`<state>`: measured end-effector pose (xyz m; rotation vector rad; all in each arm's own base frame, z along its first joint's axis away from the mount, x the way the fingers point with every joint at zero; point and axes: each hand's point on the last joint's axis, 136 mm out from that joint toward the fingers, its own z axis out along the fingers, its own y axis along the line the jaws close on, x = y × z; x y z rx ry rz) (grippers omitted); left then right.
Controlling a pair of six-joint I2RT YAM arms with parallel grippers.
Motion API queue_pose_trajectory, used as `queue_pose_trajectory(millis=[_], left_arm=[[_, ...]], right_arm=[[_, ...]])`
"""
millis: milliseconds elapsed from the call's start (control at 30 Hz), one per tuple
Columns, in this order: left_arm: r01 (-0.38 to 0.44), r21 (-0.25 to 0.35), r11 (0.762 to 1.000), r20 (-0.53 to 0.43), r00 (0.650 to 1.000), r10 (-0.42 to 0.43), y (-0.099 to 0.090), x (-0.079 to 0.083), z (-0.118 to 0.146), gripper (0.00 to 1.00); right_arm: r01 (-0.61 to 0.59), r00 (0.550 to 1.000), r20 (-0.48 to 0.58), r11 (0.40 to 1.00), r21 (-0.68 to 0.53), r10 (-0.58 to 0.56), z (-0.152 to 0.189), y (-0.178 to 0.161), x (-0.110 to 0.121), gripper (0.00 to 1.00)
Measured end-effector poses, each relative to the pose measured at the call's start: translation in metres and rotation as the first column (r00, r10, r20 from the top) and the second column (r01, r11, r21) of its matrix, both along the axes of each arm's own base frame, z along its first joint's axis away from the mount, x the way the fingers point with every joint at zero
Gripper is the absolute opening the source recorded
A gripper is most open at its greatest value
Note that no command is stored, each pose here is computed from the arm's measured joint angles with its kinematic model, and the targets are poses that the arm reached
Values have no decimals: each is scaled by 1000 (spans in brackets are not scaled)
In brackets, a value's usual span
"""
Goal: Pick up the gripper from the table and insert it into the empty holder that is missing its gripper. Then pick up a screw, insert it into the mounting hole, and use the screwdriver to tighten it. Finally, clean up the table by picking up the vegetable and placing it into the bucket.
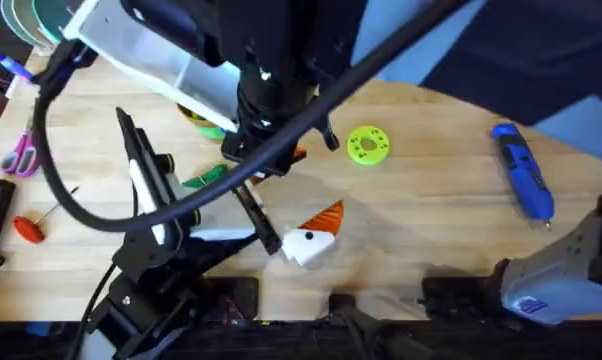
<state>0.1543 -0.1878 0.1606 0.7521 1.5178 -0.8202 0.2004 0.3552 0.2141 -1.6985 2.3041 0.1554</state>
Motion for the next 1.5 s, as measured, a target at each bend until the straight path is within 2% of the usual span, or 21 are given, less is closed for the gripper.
queue_pose_trajectory(millis=[333, 433, 567, 600, 733, 767, 800, 967, 1233, 1500], left_arm=[[0, 0, 1000, -1, 1000, 0, 0, 0, 0, 993], [0, 0, 1000, 0, 1000, 0, 0, 0, 0, 993], [0, 1, 1000, 2, 1000, 0, 0, 0, 0, 993], [0, 1, 1000, 2, 1000, 0, 0, 0, 0, 993], [0, 2, 1000, 4, 1000, 0, 0, 0, 0, 993], [0, 3, 1000, 7, 1000, 0, 0, 0, 0, 993], [1, 5, 1000, 10, 1000, -1, 0, 0, 0, 993], [1, 10, 1000, 19, 1000, -2, 0, 0, 0, 992], [2, 11, 1000, 19, 1000, -2, 0, 0, 0, 994], [2, 11, 1000, 19, 1000, -2, 0, 0, 0, 993]], right_arm=[[0, 1000, 0, 1000, 1, 0, 0, 0, 0, 13], [3, 1000, -1, 1000, 0, -3, 0, 0, 0, 93], [11, 1000, 10, 1000, -7, -11, 0, -2, 3, 292], [19, 1000, 11, 1000, -8, -19, 0, -3, 5, 372], [52, 998, 20, 999, -6, -52, 2, -10, 14, 876], [64, 998, 22, 998, -5, -64, 4, -13, 17, 945], [78, 997, 24, 997, 1, -78, 6, -15, 19, 969], [138, 990, 36, 990, 40, -139, 24, -31, 28, 987], [275, 960, 40, 960, 53, -277, 54, -92, 46, 992], [368, 928, -66, 930, 8, -367, 54, -139, 49, 994]])
